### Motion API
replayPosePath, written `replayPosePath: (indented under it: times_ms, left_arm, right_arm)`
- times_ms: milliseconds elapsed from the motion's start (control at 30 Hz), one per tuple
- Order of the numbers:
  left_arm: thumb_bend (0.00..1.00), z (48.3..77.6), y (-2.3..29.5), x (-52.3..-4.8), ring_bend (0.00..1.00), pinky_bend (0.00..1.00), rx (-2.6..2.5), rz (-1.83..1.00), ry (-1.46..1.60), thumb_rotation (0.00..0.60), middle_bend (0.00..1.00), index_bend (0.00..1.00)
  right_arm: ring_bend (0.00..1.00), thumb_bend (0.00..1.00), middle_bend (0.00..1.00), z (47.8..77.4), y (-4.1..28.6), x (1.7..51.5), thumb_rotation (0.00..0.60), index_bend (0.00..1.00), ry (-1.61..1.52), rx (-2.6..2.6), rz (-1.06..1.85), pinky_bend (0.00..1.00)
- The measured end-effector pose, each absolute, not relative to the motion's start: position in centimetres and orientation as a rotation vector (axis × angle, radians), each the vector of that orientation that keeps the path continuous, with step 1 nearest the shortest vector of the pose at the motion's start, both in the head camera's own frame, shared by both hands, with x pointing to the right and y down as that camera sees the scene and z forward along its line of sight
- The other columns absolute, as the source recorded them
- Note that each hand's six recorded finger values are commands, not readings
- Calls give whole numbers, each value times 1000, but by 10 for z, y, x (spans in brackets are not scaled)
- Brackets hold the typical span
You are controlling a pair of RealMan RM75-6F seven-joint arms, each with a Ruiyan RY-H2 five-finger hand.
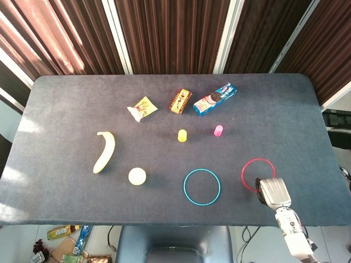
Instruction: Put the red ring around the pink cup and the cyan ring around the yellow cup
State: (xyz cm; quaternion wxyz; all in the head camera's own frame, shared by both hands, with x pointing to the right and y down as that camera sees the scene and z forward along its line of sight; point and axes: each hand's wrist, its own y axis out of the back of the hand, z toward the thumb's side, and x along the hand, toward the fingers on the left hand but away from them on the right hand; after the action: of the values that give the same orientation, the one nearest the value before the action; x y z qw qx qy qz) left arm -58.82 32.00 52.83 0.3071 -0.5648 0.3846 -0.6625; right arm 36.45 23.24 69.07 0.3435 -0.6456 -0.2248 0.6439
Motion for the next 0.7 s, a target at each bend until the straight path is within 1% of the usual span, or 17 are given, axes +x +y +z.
replayPosePath:
  times_ms: [267,467,700]
  left_arm:
    - [415,529,320,-586,0,150,-1495,-1750,1008,600,0,58]
    - [415,528,320,-586,0,150,-1492,-1748,1012,600,0,58]
    - [415,529,321,-588,0,150,-1498,-1755,1013,600,0,58]
  right_arm:
    - [1000,547,926,688,198,331,600,766,-613,-1751,1576,1000]
    - [1000,548,926,696,148,291,600,766,-642,-1814,1511,1000]
    - [1000,547,926,720,97,241,600,766,-667,-1802,1465,1000]
